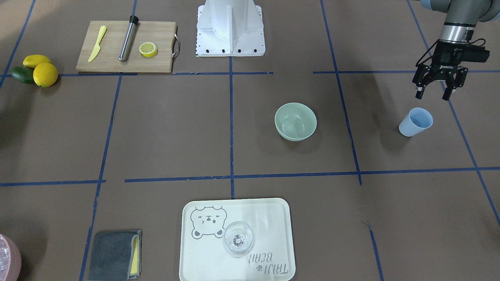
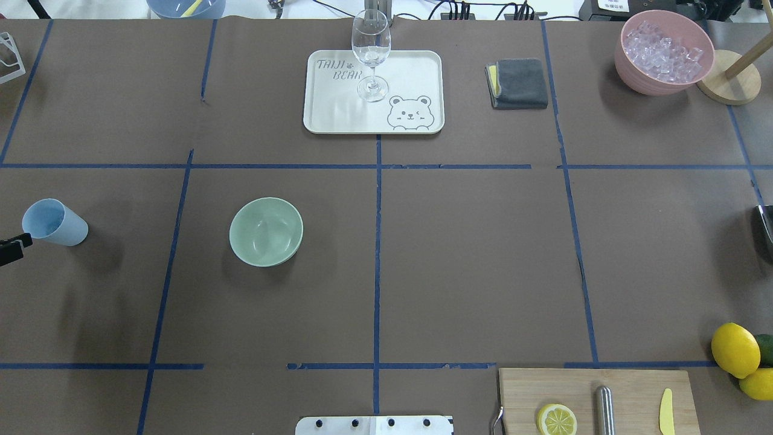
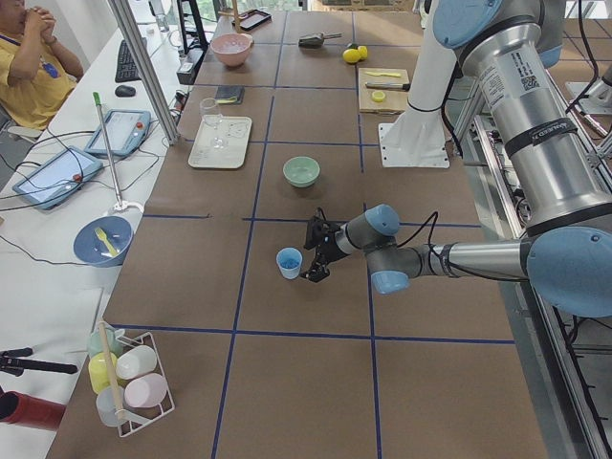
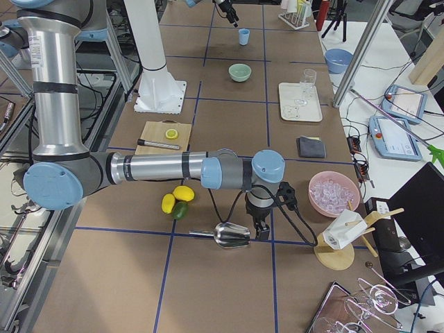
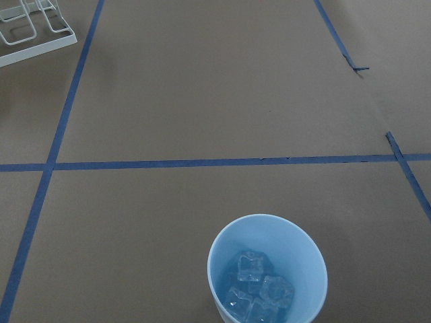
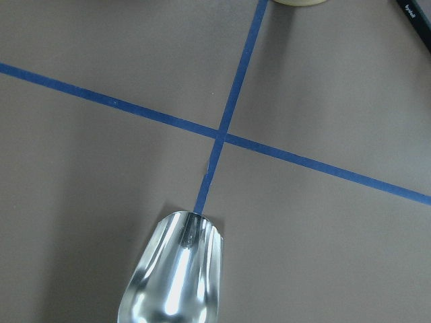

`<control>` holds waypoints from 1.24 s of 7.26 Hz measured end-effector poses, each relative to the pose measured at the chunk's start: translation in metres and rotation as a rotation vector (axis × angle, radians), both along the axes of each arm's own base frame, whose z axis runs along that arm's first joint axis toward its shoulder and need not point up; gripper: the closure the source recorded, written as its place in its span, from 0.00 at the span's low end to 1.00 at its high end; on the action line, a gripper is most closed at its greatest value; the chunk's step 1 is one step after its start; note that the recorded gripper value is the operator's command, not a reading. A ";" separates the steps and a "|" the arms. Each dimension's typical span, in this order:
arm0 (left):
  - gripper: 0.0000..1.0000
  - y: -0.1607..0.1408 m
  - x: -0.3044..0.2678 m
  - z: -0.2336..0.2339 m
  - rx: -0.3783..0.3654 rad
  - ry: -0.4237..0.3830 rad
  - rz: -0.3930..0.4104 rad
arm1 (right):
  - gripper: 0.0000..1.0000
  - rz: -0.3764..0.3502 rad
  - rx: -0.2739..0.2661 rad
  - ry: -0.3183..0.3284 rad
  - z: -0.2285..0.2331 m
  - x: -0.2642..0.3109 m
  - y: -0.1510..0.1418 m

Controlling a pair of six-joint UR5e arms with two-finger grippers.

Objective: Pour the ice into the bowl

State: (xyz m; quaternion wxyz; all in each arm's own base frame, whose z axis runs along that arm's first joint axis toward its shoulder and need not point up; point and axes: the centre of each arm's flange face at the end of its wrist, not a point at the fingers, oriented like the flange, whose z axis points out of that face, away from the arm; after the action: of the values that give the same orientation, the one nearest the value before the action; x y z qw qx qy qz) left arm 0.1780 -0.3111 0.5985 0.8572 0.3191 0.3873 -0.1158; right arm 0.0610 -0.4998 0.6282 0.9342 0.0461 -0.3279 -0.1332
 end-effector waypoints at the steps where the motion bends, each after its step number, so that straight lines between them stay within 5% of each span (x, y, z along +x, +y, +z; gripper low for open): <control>1: 0.00 -0.001 0.009 0.001 0.006 -0.001 -0.004 | 0.00 0.001 -0.001 0.000 0.000 0.000 0.000; 9: 0.07 -0.035 0.074 0.035 0.038 -0.042 -0.047 | 0.00 0.001 -0.007 0.000 0.003 0.000 0.001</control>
State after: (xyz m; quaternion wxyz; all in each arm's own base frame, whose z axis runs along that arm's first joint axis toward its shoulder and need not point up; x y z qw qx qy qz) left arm 0.2517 -0.3459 0.6339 0.8560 0.3469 0.3636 -0.1218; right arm 0.0610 -0.4992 0.6312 0.9344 0.0431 -0.3282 -0.1317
